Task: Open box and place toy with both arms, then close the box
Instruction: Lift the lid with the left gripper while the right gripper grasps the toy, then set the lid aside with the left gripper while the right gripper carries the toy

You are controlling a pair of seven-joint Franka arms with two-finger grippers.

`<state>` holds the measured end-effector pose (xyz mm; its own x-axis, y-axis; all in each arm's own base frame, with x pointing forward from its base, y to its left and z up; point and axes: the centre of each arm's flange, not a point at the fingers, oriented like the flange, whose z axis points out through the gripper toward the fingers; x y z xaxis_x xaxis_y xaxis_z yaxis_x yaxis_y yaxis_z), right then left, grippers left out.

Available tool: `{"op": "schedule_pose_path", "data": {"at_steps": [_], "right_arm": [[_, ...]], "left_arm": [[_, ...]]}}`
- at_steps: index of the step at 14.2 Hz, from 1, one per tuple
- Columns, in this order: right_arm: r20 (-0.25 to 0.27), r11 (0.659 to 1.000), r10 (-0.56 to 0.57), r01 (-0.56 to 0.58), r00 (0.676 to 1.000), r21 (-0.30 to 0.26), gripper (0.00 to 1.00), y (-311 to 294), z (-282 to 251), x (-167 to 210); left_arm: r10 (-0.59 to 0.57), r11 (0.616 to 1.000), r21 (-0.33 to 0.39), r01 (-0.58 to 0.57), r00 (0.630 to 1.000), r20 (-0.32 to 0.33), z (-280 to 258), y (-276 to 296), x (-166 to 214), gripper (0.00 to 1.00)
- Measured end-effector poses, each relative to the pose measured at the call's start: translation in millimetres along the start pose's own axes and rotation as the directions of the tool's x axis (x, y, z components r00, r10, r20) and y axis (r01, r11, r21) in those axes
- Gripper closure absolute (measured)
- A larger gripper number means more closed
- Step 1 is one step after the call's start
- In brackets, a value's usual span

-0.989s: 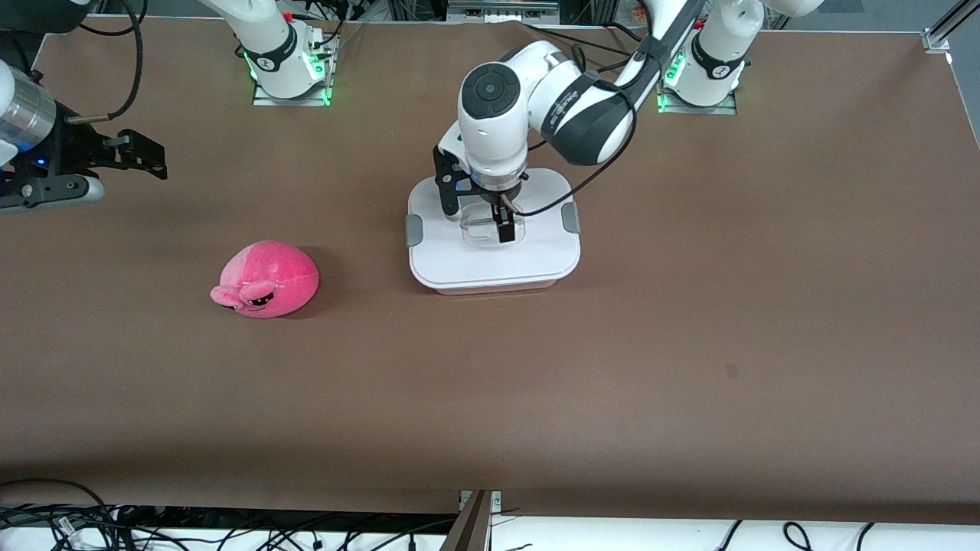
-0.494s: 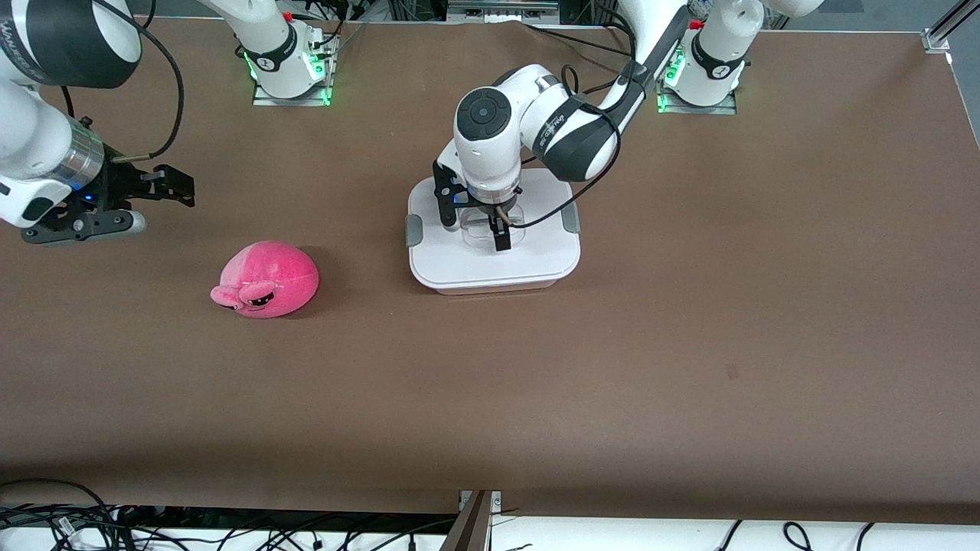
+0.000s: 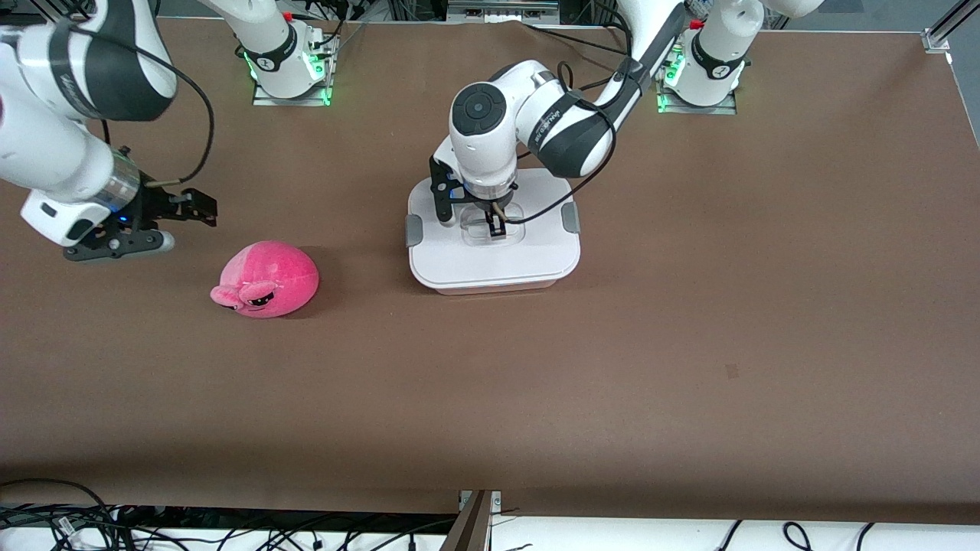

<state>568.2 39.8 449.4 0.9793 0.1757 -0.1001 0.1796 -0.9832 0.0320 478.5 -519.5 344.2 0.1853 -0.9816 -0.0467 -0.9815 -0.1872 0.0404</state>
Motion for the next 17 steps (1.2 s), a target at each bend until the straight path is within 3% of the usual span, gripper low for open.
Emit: {"op": "schedule_pose_path", "data": {"at_steps": [3,5,13,17], "right_arm": [[0.021,0.999,0.018,-0.019,1.000,0.035,0.00,-5.3,51.4,11.2],[0.000,0.999,0.026,-0.026,1.000,0.037,0.00,-6.5,83.7,17.5],[-0.046,0.998,0.043,-0.041,0.998,0.052,0.00,-13.3,130.0,21.5],[-0.047,0.998,0.032,-0.030,0.998,0.049,0.03,-23.2,157.0,17.8]], "left_arm": [[0.003,1.000,0.005,-0.003,1.000,-0.007,-4.9,1.8,1.5,0.81],[0.005,1.000,0.008,-0.005,1.000,-0.009,-8.4,1.6,1.0,0.93],[-0.008,1.000,-0.023,0.009,0.999,0.048,-66.8,1.3,-13.2,0.93],[-0.108,0.993,-0.049,0.112,0.991,0.084,-106.8,-49.9,-74.5,0.93]]}}
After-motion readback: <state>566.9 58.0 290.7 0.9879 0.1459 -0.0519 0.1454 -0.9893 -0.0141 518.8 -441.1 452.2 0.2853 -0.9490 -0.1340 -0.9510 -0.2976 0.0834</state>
